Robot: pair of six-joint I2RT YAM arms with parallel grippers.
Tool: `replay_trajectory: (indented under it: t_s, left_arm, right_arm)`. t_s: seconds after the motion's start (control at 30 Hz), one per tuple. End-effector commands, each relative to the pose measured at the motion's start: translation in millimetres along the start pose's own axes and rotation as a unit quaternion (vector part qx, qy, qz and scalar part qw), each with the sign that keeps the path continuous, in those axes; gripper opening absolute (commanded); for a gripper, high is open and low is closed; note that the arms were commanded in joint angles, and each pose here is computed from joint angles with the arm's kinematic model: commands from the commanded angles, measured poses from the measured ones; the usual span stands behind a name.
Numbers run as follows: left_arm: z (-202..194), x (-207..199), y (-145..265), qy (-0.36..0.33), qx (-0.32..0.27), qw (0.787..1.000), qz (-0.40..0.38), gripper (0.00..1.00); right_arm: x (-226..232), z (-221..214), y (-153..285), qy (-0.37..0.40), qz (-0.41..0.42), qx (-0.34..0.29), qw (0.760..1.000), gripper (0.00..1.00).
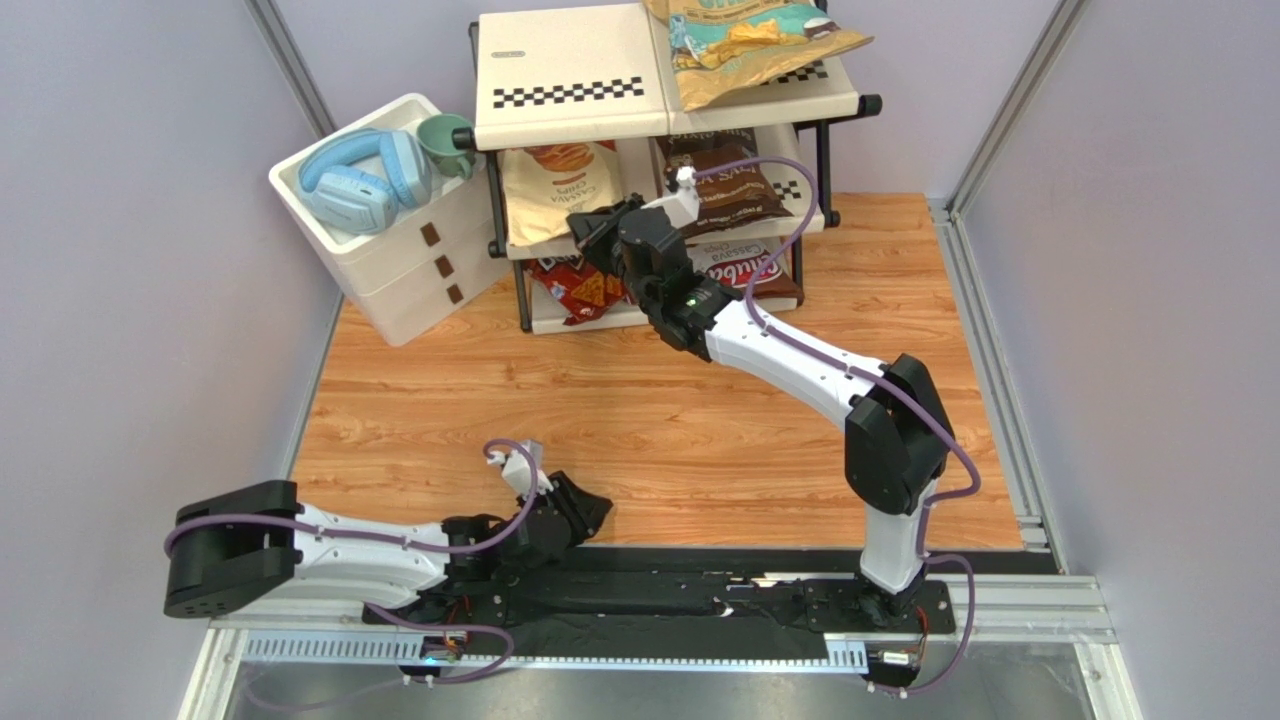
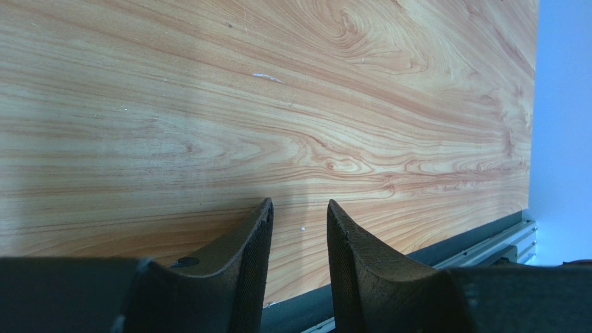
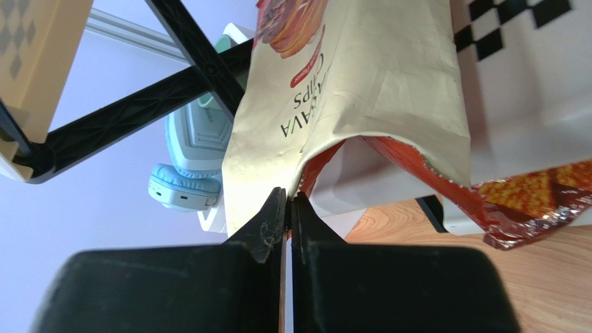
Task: Place and organize the chips bags onto the shelf
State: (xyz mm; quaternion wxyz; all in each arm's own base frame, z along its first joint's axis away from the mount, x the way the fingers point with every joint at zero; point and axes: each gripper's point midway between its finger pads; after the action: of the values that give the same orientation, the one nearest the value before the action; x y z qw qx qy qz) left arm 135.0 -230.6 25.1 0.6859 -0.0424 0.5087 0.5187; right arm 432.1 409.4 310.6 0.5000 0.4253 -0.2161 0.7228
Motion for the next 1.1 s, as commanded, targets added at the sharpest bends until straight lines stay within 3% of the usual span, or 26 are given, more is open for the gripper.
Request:
replay_trajectory:
  t_s: [0.0, 0.1, 0.27, 0.3, 0.33, 0.43, 0.53, 1.07]
  left_arm:
    - [0, 29, 3, -0.029, 0.001, 0.999, 0.034, 0.41]
    - [1, 31, 4, -0.027, -0.001, 0.999, 0.036, 0.41]
    - [4, 33, 7, -0.023, -0.004, 0.999, 0.035, 0.41]
    - [4, 32, 7, -0.028, -0.005, 0.999, 0.034, 0.41]
    - [6, 30, 7, -0.03, -0.006, 0.999, 0.03, 0.41]
    - [10, 25, 8, -0.042, -0.011, 0.999, 0.028, 0.42]
    - [14, 23, 9, -0.048, -0.019, 0.998, 0.031, 0.43]
    - [47, -16, 20, -0.127, -0.039, 0.989, 0.067, 0.55]
  right_arm:
    - [32, 7, -9, 0.0, 0.032, -0.008, 0.999, 0.0]
    - [27, -5, -18, 0.007, 0.026, 0.01, 1.0, 0.0]
    - [23, -16, -19, 0.013, 0.024, 0.031, 0.999, 0.08]
    - [18, -18, -18, 0.016, 0.02, 0.033, 0.999, 0.13]
    - [18, -17, -15, 0.016, 0.02, 0.033, 0.999, 0.25]
    - [14, -15, -3, 0.022, 0.022, 0.039, 0.999, 0.45]
    - [5, -13, 12, 0.038, 0.016, 0.045, 0.998, 0.54]
    - [-9, 13, 132, 0.164, 0.051, 0.106, 0.979, 0.65]
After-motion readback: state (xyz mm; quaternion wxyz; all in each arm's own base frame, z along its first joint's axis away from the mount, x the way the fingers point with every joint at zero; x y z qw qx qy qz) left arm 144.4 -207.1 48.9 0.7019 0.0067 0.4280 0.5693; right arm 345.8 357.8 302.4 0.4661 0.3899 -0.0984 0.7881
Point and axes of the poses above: each gripper's point midway between its finger pads, its own y axis back along the fingers, its own x axis along the line the jaws close on, z = x × y, and after that the axes turned 5 degrees about y, right-handed
